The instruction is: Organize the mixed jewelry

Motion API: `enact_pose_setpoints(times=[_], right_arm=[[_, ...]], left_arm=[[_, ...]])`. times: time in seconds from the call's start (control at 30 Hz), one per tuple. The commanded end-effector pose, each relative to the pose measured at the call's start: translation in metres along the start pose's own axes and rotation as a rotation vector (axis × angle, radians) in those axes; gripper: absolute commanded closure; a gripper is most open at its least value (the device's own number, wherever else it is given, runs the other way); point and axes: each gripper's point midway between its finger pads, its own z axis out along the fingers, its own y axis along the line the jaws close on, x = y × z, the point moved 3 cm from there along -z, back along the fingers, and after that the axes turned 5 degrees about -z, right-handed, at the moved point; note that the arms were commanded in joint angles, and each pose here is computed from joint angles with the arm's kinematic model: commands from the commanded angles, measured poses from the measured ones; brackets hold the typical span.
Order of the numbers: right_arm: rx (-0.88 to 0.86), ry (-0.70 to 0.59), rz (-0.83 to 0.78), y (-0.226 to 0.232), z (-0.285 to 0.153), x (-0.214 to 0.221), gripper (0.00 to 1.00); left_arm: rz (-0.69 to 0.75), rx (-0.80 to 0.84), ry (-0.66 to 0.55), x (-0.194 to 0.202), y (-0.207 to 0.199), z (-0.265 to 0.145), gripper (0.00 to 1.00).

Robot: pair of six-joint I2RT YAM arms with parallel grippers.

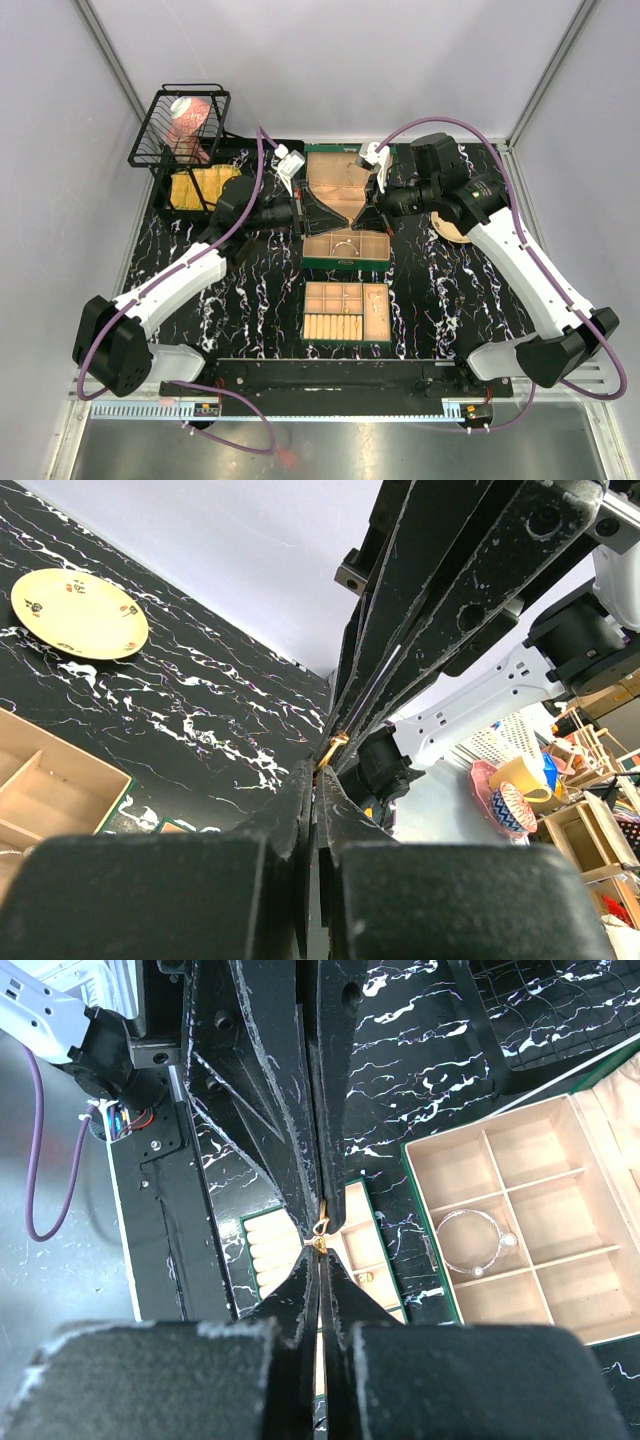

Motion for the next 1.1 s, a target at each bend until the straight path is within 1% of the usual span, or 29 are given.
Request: enact_pose_setpoints(times=[0.0,0.1,0.13,0.2,0.27,0.3,0.37,0.53,0.63,0.67,0.73,0.77,0.8,0.83,0.87,0.9,0.93,1.0,1.03,1.07], right_arm=[[0.012,-0.065,-0.054,0.004,-0.007,-0.024,1.0],[0.028,-0.059,-0.055,0.002,-0.008,-0.021,1.0],[0.031,-0.057,-0.054,0.002,-0.008,-0.021,1.0],[0.043,-0.055,-0.058,0.001,-0.009,-0.02,1.0],[0.054,-0.05,-0.057,0.001,-0.01,-0.018,1.0],[0.058,-0.052,-0.058,0.001,-0.011,-0.019,1.0],[0.066,-0.05,-0.061,0.002,-0.013,-0.018,1.0],[0.064,-0.033,-0.058,0.003,-0.014,-0.014,1.0],[0.044,-0.013,-0.05,0.005,-0.013,-0.008,1.0],[0.025,0.001,-0.039,0.008,-0.012,-0.004,1.0],[0.009,0.013,-0.037,0.009,-0.011,-0.002,1.0],[-0.011,0.026,-0.025,0.012,-0.01,0.002,1.0],[-0.019,0.03,-0.025,0.012,-0.009,0.003,1.0],[-0.026,0.035,-0.019,0.013,-0.009,0.005,1.0],[-0.034,0.04,-0.015,0.014,-0.007,0.007,1.0],[-0.038,0.048,-0.011,0.014,-0.006,0.01,1.0],[-0.042,0.051,-0.013,0.015,-0.004,0.011,1.0],[-0.047,0.062,-0.015,0.014,-0.001,0.014,1.0],[-0.054,0.066,-0.017,0.016,0.001,0.014,1.0],[-0.052,0.069,-0.017,0.014,0.004,0.014,1.0]], left_arm=[[0.041,0.032,-0.019,-0.004,-0.005,-0.001,1.0],[0.048,0.036,-0.019,-0.004,-0.006,-0.002,1.0],[0.051,0.038,-0.021,-0.005,-0.007,-0.002,0.98],[0.065,0.041,-0.022,-0.006,-0.009,-0.003,0.86],[0.07,0.038,-0.019,-0.005,-0.008,-0.005,0.82],[0.079,0.037,-0.022,-0.005,-0.009,-0.006,0.77],[0.081,0.029,-0.022,-0.005,-0.006,-0.008,0.75],[0.127,0.019,-0.019,-0.008,-0.005,-0.013,0.64],[0.2,0.009,-0.003,-0.014,-0.007,-0.018,0.61],[0.257,0.006,0.003,-0.016,-0.006,-0.019,0.6],[0.303,0.007,0.041,-0.017,-0.011,-0.021,0.59],[0.372,0.008,0.053,-0.018,-0.01,-0.022,0.57],[0.414,0.035,0.067,-0.022,-0.018,-0.022,0.57],[0.414,0.031,0.098,-0.018,-0.017,-0.024,0.56],[0.472,0.034,0.109,-0.02,-0.017,-0.025,0.54],[0.501,0.055,0.118,-0.023,-0.024,-0.026,0.53],[0.495,0.057,0.142,-0.019,-0.024,-0.027,0.52],[0.56,0.088,0.156,-0.022,-0.031,-0.028,0.49],[0.553,0.088,0.174,-0.019,-0.031,-0.028,0.48],[0.579,0.094,0.181,-0.019,-0.031,-0.028,0.47]])
